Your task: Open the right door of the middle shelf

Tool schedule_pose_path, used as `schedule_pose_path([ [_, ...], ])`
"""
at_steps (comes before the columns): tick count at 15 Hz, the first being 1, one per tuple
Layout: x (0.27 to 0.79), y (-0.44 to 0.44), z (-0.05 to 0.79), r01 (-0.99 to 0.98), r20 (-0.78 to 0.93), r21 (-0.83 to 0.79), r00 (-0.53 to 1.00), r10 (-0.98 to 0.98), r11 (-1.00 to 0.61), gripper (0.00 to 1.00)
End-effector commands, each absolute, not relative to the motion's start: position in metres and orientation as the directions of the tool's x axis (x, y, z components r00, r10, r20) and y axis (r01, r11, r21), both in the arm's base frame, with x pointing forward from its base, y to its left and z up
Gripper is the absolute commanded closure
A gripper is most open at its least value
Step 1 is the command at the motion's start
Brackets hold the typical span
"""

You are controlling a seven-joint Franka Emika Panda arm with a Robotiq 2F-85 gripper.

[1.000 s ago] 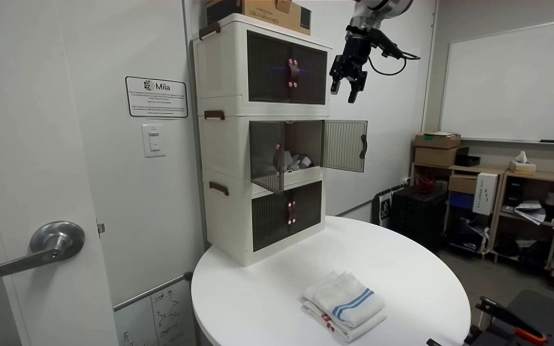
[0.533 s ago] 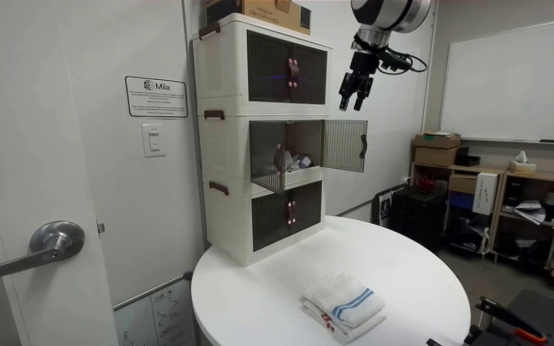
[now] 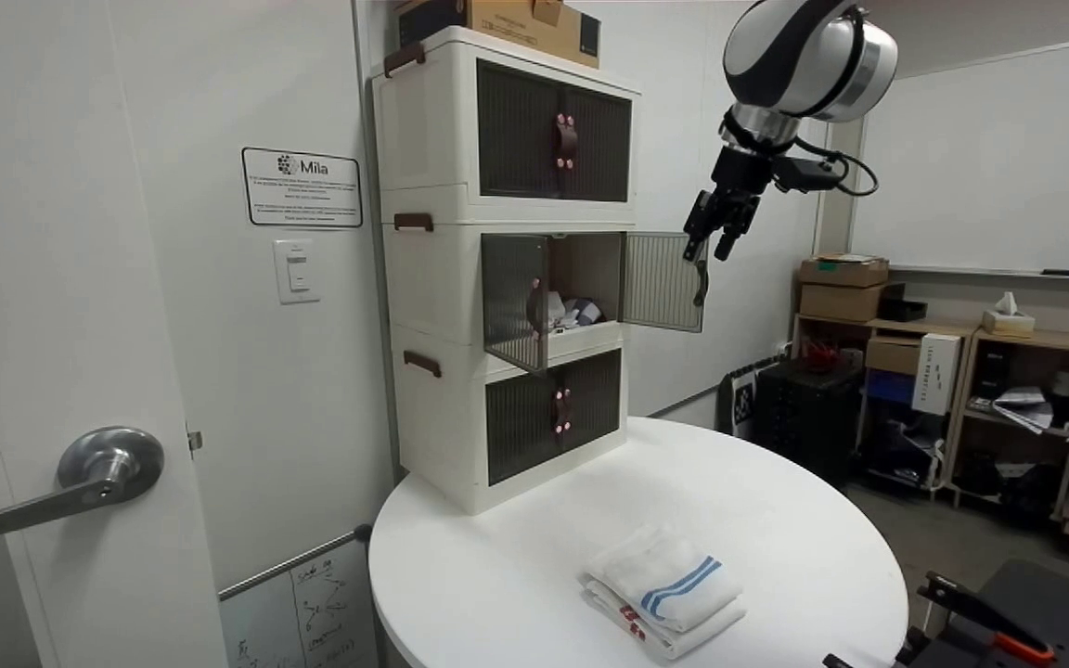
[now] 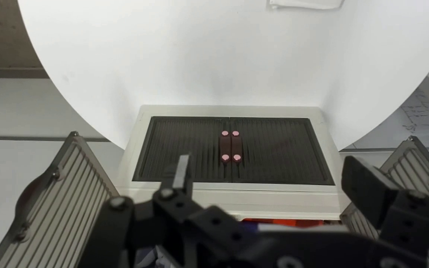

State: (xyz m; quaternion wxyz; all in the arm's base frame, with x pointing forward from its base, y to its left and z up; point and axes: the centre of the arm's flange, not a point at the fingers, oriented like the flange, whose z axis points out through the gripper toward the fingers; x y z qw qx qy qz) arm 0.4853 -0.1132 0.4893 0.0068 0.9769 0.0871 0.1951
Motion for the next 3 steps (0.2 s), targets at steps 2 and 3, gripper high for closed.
schedule_pose_path([
  [2, 0.4778, -0.1110, 0.4886, 0.163, 0.385, 0.044, 0.907, 0.168, -0.986, 0.00],
  [3, 0.4766, -0.1104, 0.4900, 0.162, 0.388, 0.044, 0.907, 0.166, -0.986, 0.00],
])
